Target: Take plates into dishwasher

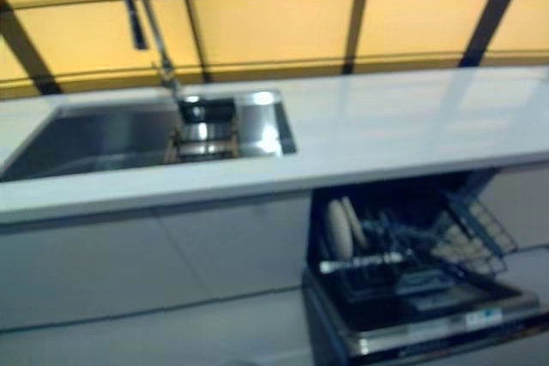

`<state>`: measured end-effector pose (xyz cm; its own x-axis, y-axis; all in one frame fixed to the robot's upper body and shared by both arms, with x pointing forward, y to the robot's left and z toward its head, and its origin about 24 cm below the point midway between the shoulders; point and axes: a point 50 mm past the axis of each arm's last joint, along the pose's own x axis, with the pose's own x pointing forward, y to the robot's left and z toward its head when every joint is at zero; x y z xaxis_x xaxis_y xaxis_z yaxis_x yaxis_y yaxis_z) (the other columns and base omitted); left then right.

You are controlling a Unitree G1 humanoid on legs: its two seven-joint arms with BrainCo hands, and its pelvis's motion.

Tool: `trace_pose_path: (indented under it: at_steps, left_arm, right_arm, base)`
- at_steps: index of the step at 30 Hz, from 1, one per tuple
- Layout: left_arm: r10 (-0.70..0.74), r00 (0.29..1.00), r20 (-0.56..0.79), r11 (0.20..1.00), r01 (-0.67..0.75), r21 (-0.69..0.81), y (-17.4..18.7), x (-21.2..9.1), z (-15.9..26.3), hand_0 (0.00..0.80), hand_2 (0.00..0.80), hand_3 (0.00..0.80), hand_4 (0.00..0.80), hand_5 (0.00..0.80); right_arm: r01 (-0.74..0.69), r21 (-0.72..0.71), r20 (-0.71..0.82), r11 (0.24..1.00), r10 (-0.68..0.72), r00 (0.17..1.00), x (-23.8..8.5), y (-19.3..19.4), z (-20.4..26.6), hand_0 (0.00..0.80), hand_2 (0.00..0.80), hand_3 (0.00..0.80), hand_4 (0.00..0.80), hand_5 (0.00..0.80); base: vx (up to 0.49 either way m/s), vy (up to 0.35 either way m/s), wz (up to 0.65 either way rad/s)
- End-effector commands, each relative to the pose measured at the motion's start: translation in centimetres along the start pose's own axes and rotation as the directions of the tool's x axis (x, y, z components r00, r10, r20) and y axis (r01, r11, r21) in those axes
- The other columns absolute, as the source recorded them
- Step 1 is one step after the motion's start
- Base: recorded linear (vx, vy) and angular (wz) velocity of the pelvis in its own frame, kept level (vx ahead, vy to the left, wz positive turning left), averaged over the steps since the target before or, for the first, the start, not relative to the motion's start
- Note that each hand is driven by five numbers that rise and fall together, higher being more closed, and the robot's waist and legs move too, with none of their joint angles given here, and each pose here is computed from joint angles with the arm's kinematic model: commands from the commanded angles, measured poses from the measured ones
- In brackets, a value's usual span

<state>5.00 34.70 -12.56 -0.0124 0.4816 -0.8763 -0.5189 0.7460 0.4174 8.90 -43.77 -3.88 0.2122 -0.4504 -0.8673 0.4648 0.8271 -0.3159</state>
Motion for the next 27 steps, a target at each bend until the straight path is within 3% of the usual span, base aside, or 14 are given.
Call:
trace_pose_path:
  at_steps: [1,9,14,21,27]
  left_arm:
    - [-0.078,0.988,0.133,0.996,0.082,-0.029,-3.0,-0.7,3.0,0.000,0.000,0.000,0.000,0.000]
    - [-0.160,0.975,0.154,0.986,0.151,0.073,-5.7,-1.0,3.0,0.000,0.000,0.000,0.000,0.000]
    - [-0.118,0.977,0.180,0.990,0.103,0.093,-4.2,-0.8,3.0,0.000,0.000,0.000,0.000,0.000]
    - [-0.076,0.978,0.192,0.987,0.047,0.155,-3.0,-0.8,3.7,0.000,0.000,0.000,0.000,0.000]
    - [-0.050,0.995,0.087,0.991,0.039,0.128,-1.2,-0.3,1.9,0.000,0.000,0.000,0.000,0.000]
  right_arm:
    - [-0.025,0.172,0.046,0.985,0.018,0.999,0.0,-0.2,-0.3,0.000,0.000,0.000,0.000,0.000]
    - [-0.016,0.214,0.007,0.977,0.015,1.000,0.3,-0.2,-2.1,0.000,0.000,0.000,0.000,0.000]
    - [-0.003,0.197,-0.031,0.980,0.010,0.999,0.2,-0.4,-1.8,0.000,0.000,0.000,0.000,0.000]
    - [0.026,0.108,-0.040,0.994,-0.022,0.999,-0.2,-1.7,-2.0,0.000,0.000,0.000,0.000,0.000]
    - [-0.004,0.214,-0.064,0.977,0.018,0.998,0.3,-0.2,-3.0,0.000,0.000,0.000,0.000,0.000]
  base:
    - [-0.243,0.101,0.93]
    - [-0.199,0.091,0.73]
    - [-0.206,0.112,0.30]
    - [-0.107,0.083,-0.11]
    - [-0.203,-0.077,-0.34]
